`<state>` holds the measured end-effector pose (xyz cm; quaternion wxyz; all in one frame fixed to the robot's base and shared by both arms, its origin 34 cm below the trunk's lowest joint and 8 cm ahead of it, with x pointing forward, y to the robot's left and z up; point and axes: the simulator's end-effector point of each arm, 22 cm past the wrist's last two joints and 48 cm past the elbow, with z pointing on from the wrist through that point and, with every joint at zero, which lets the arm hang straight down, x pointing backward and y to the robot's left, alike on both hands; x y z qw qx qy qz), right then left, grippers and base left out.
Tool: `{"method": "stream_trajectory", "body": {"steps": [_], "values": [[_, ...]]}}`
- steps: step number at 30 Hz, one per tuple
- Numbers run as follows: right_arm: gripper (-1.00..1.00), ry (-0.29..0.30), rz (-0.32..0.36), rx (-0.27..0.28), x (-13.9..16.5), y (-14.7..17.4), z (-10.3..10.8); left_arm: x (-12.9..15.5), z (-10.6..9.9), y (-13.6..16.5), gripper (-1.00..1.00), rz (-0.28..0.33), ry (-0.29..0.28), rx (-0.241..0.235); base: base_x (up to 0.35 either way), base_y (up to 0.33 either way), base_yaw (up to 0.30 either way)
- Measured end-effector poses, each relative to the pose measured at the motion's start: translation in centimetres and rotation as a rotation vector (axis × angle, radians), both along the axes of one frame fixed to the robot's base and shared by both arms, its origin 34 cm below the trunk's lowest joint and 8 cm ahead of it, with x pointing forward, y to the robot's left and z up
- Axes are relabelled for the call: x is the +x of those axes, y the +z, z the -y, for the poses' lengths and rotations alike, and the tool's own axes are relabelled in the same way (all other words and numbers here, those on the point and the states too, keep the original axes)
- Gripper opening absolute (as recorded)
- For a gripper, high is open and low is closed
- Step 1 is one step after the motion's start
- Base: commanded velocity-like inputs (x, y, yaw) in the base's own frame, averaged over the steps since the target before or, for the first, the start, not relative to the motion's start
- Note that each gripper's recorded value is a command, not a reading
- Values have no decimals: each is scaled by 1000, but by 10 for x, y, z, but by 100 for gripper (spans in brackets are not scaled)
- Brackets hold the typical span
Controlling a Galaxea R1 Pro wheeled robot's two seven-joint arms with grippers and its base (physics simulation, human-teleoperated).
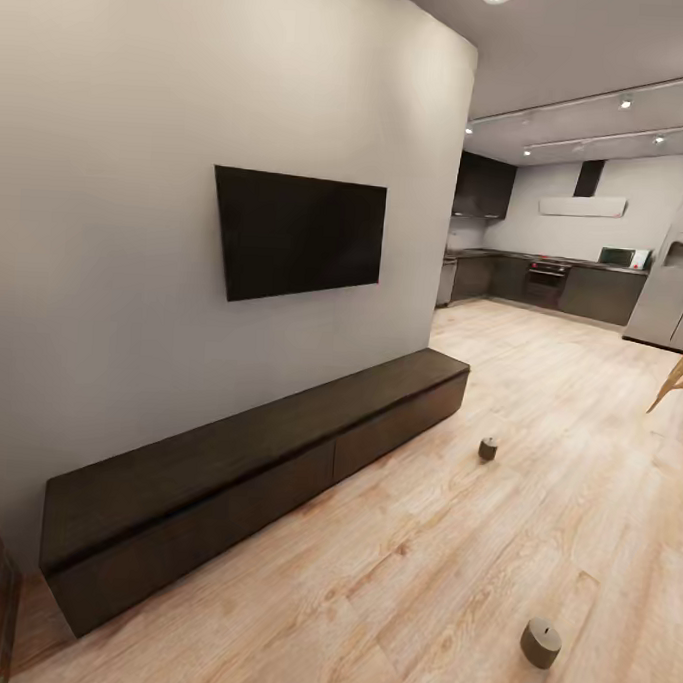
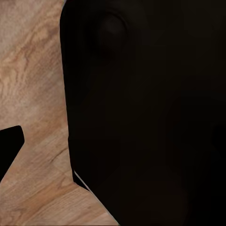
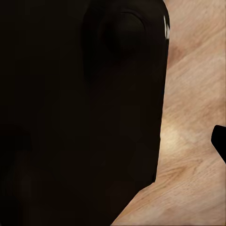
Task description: Place each of the two pumpkins and all three candles from the living room inside a cabinet in the living room (use any cabinet), then make sure every cabinet is closed, and position the cauldron so it is next to a table in the living room.
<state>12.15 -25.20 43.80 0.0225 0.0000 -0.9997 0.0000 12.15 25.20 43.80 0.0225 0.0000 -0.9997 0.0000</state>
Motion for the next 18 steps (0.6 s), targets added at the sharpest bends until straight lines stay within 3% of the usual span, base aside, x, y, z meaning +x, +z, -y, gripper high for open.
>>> {"method": "stream_trajectory", "body": {"steps": [18], "values": [[100, 3, 10, -1, 10, 0, 1, 8, -5, 0, 100, 17, 9, 4, 0, 0, 0]]}}
